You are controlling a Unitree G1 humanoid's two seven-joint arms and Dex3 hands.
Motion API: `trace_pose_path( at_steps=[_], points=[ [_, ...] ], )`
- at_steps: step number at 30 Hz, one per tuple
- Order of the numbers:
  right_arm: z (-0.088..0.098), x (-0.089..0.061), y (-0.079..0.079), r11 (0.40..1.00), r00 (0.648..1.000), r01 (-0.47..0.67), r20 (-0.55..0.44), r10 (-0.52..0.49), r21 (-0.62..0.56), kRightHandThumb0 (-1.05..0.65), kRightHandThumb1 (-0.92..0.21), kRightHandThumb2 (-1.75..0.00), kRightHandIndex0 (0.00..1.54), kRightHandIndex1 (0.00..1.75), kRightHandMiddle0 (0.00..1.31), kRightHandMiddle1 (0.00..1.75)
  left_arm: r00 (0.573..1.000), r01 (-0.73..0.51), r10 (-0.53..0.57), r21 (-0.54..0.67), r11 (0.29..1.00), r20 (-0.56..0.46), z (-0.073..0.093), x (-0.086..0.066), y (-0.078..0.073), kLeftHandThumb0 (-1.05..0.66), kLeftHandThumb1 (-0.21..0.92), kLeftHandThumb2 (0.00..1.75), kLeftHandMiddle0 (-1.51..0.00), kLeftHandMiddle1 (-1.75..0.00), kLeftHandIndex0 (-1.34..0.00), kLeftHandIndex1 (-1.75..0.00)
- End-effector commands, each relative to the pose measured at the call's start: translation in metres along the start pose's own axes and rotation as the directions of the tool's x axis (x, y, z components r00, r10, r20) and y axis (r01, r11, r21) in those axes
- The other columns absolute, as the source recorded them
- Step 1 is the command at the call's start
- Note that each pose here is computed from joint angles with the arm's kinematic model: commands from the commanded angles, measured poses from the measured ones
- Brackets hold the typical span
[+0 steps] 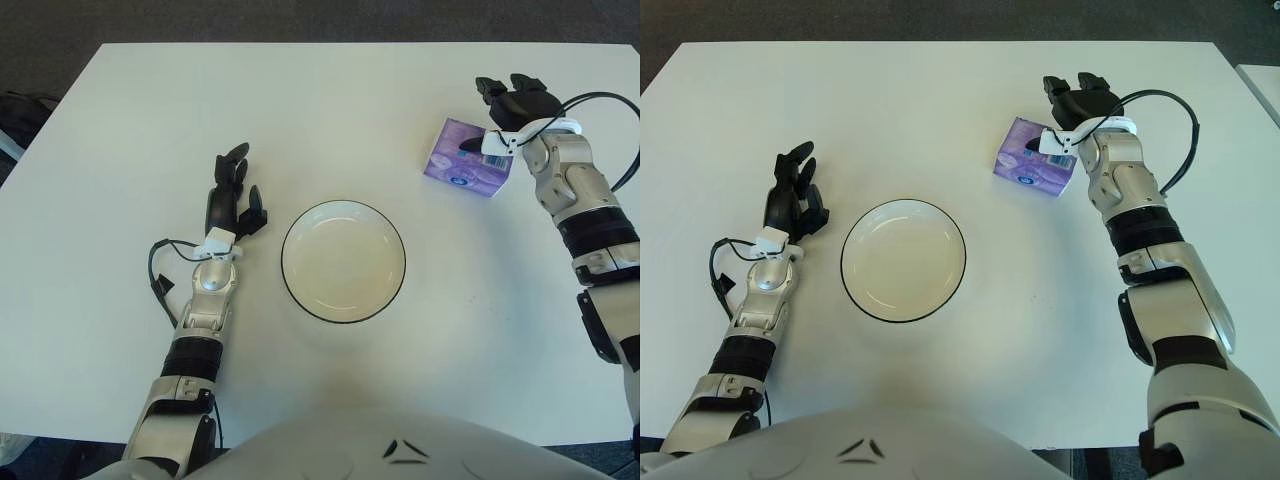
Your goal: Put the tissue paper into the plate.
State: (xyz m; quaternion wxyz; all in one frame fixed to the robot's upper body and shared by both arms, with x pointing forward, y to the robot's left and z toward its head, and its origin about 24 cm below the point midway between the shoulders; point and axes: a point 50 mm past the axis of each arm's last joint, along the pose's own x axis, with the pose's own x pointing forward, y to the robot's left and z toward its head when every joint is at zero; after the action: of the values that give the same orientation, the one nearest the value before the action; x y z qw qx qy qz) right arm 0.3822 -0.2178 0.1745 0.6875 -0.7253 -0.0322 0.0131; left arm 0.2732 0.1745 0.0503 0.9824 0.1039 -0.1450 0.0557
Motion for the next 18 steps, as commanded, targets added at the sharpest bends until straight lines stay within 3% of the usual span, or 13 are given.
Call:
trace_pose_path(
  at_steps=[1,18],
  points=[
    [0.0034,0.0011,0.0083,0.999,0.999,-0.032,0.008,0.032,0.016,-1.05,-0.92,-0.24,0.00,0.00,0.00,0.00,0.984,0.029,-0.030,-0.008,1.000,-0.173,-0.0329,-0.0355,-0.0085,-0.71,0.92,0.87,-0.38,0.00,0.00,-0.77],
    [0.0039,0.0017,0.0126,0.997,0.997,-0.070,-0.012,0.070,0.024,-1.05,-0.92,-0.23,0.00,0.00,0.00,0.00,0.983,0.025,-0.026,-0.009,1.000,-0.183,-0.0334,-0.0364,-0.0087,-0.71,0.92,0.87,-0.38,0.00,0.00,-0.78]
  ],
)
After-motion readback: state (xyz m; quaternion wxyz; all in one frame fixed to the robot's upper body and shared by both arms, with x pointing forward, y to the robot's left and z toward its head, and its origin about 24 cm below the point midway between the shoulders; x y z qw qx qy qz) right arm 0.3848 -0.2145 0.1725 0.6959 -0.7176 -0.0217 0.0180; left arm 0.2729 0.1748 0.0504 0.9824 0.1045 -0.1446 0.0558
